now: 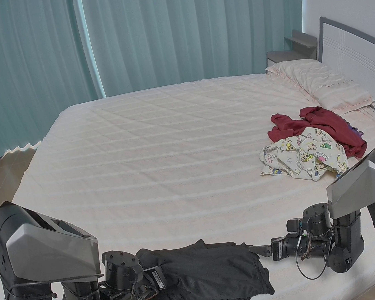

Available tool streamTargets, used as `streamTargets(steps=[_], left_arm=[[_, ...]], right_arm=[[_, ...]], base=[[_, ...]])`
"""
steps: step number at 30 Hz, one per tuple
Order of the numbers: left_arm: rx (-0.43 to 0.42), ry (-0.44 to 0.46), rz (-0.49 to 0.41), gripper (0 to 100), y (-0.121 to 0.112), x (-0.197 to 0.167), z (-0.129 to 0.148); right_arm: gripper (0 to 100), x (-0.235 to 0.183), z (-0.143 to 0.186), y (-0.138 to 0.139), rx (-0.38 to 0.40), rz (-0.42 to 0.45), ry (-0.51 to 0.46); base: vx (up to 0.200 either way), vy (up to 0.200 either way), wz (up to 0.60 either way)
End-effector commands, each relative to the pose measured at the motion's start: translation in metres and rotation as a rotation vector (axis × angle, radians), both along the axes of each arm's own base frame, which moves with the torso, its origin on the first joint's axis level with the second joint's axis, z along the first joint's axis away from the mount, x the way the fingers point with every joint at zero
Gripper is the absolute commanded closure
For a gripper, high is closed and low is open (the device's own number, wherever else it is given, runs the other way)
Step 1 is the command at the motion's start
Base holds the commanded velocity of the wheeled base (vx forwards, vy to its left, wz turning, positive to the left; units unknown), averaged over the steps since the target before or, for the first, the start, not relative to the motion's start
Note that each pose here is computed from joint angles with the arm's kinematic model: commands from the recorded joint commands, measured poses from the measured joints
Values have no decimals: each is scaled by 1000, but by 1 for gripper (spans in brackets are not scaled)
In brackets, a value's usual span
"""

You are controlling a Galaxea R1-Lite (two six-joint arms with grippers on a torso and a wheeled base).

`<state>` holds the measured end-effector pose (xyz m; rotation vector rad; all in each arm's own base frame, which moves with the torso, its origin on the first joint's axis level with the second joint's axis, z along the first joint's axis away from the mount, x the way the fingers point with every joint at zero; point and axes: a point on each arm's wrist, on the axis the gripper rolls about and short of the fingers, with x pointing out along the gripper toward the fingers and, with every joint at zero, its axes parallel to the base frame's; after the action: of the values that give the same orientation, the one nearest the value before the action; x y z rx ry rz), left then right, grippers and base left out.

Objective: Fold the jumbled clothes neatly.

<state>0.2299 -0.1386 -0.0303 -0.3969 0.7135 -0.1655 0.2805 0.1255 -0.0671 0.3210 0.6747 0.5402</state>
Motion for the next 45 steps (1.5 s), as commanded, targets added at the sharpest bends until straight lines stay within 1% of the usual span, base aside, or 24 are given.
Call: streamTargets(steps=[1, 4, 9, 14, 17, 20, 23, 33, 37, 45], left_arm=[[-21, -37, -3, 100, -1, 0, 12], [-20, -37, 14, 100, 4, 2, 13], [3, -14, 38, 100, 11, 4, 9], [53, -1, 15, 100, 17, -3, 10], [61, -1, 17, 100, 17, -3, 10], [90, -20, 61, 100, 17, -1, 9], [106, -13, 76, 100, 18, -3, 7], [101, -6, 84, 100, 20, -3, 6], [105, 3, 109, 100, 26, 0, 4], [125, 42, 119, 100, 30, -2, -6]], right_arm=[[0, 2, 1, 1, 7, 0, -18], [0, 3, 2, 1, 9, -1, -19], [0, 3, 0, 0, 6, -2, -13], [0, 3, -3, 0, 3, -2, -8], [0, 2, -3, 0, 2, -2, -5], [0, 2, -4, 0, 1, -2, -3], [0, 2, -5, 0, 0, -2, -1], [0, 2, -6, 0, -1, -2, 2], [0, 2, -6, 0, -1, -2, 2], [0, 4, -3, -1, 5, -9, -10]], base=[[0, 0, 0], [0, 0, 0], [0, 0, 0], [0, 0, 0], [0, 0, 0], [0, 0, 0], [0, 0, 0], [0, 200, 0], [0, 200, 0], [0, 200, 0]])
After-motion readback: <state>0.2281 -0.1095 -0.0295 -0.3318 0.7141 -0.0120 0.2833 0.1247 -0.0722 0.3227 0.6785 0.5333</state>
